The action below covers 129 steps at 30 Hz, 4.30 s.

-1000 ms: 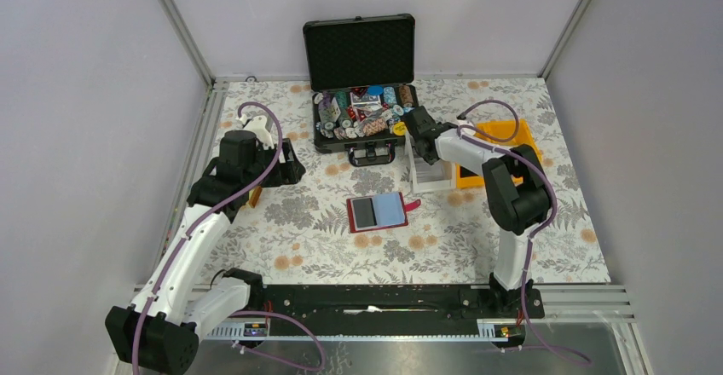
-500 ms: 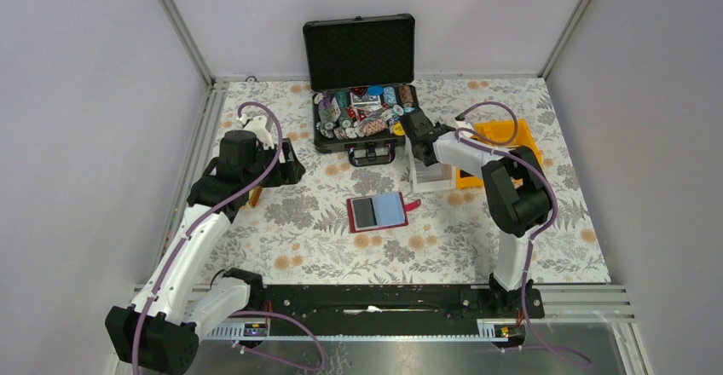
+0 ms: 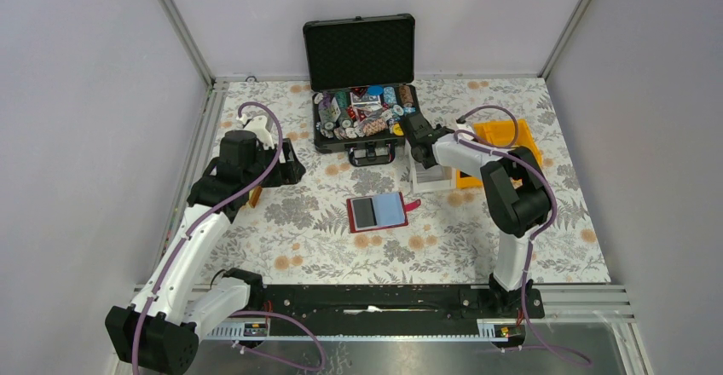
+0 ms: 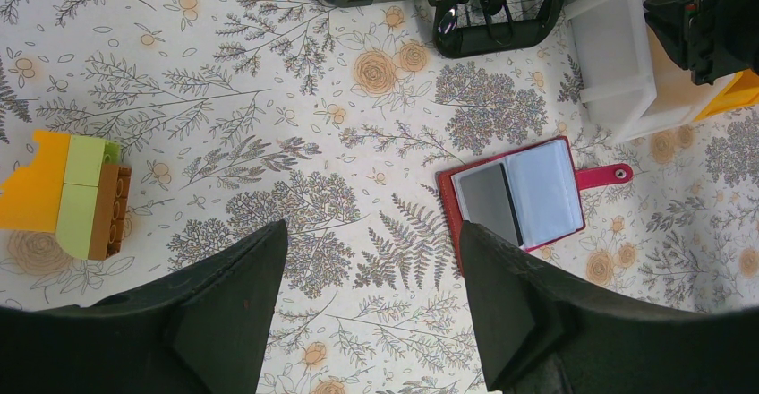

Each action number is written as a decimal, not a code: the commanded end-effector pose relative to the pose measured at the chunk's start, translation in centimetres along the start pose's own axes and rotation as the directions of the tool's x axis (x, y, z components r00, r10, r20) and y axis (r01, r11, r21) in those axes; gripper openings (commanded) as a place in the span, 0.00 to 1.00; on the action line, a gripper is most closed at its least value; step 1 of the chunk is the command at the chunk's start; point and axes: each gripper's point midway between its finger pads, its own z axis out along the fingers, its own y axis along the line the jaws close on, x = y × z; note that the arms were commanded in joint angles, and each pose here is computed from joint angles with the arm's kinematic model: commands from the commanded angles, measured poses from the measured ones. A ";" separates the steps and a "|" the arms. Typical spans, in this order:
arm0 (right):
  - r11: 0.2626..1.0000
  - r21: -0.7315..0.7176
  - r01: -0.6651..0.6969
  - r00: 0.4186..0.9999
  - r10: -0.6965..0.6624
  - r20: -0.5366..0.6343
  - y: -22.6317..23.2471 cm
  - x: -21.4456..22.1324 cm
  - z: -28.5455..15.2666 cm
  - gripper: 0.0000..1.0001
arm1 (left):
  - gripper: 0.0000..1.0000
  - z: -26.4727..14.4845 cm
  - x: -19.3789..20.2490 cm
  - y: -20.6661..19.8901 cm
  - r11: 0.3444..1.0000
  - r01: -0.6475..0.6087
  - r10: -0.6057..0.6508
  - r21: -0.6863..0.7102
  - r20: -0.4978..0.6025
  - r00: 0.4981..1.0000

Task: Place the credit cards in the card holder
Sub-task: Pick up the credit card from the storage box, then insert the credit card into the card holder.

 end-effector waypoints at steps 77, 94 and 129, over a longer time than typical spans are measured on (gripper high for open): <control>0.493 -0.843 0.216 0.934 -0.356 0.032 2.2 -6.3 -22.2 0.00 | 0.75 -3.3 0.8 -12.8 0.746 0.218 -0.249 0.630 -0.040 0.968; -0.069 -0.997 -0.044 0.859 -0.512 -0.003 2.4 -2.9 -36.2 0.00 | 0.76 -5.2 0.8 -17.4 0.578 0.207 -0.292 0.789 -0.037 0.956; 0.011 -1.000 -0.012 0.847 -0.532 -0.016 1.8 -1.3 -34.2 0.24 | 0.00 -6.2 1.7 -20.4 0.405 0.239 -0.308 0.883 -0.114 0.945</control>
